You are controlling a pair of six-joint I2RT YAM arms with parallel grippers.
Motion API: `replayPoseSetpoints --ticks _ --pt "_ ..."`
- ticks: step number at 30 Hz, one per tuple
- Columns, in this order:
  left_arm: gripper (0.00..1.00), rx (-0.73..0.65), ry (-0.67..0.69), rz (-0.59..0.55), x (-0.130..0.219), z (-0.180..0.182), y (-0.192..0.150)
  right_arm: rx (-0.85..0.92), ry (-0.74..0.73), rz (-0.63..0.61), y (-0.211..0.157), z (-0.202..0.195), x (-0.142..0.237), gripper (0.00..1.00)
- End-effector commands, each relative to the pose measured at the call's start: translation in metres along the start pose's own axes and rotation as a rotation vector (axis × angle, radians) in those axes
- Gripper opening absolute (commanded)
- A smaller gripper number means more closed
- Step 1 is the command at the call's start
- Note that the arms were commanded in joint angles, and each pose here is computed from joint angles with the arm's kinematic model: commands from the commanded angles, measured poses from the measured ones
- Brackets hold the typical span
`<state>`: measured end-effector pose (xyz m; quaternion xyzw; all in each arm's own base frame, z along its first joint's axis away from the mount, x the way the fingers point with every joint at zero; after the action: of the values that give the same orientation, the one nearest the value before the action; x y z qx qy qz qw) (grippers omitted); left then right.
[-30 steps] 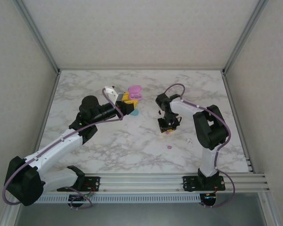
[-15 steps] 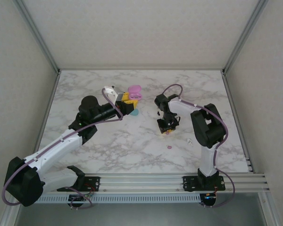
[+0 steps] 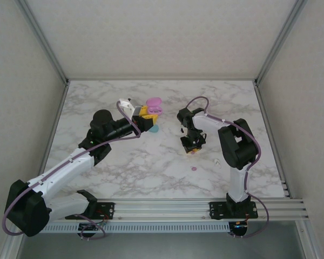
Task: Insert wireless bluetooth earbuds into charging case
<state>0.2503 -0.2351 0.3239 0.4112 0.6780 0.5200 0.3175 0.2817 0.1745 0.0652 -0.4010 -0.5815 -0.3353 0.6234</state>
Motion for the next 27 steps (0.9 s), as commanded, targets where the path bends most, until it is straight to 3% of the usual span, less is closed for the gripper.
replayPoseSetpoints --ticks 1,10,16,27 --pt "0.25 -0.021 -0.007 -0.041 0.003 -0.007 0.016 -0.009 -0.032 0.023 -0.004 -0.001 -0.001 0.24" --pt "0.25 -0.019 -0.003 -0.036 0.004 -0.007 0.015 -0.024 -0.051 0.025 -0.004 -0.003 -0.005 0.21" --pt "0.25 -0.023 0.002 -0.033 0.004 -0.005 0.013 -0.061 0.023 -0.069 0.002 0.001 0.021 0.2" --pt "0.25 -0.06 0.061 -0.024 0.01 0.011 0.007 -0.14 0.732 -0.396 0.011 0.026 0.14 0.2"
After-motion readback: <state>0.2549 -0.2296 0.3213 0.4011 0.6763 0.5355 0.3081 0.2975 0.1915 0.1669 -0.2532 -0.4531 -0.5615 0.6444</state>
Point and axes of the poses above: each hand's point on the last joint's axis, 136 mm out from that joint toward the fingers, its own x axis back along the fingers, its own z axis along the line the jaws close on, y = z × x, the point moved 5 cm from there along x, back along the fingers, and after that the axes turned 7 degrees about x, right-handed, at the moved point
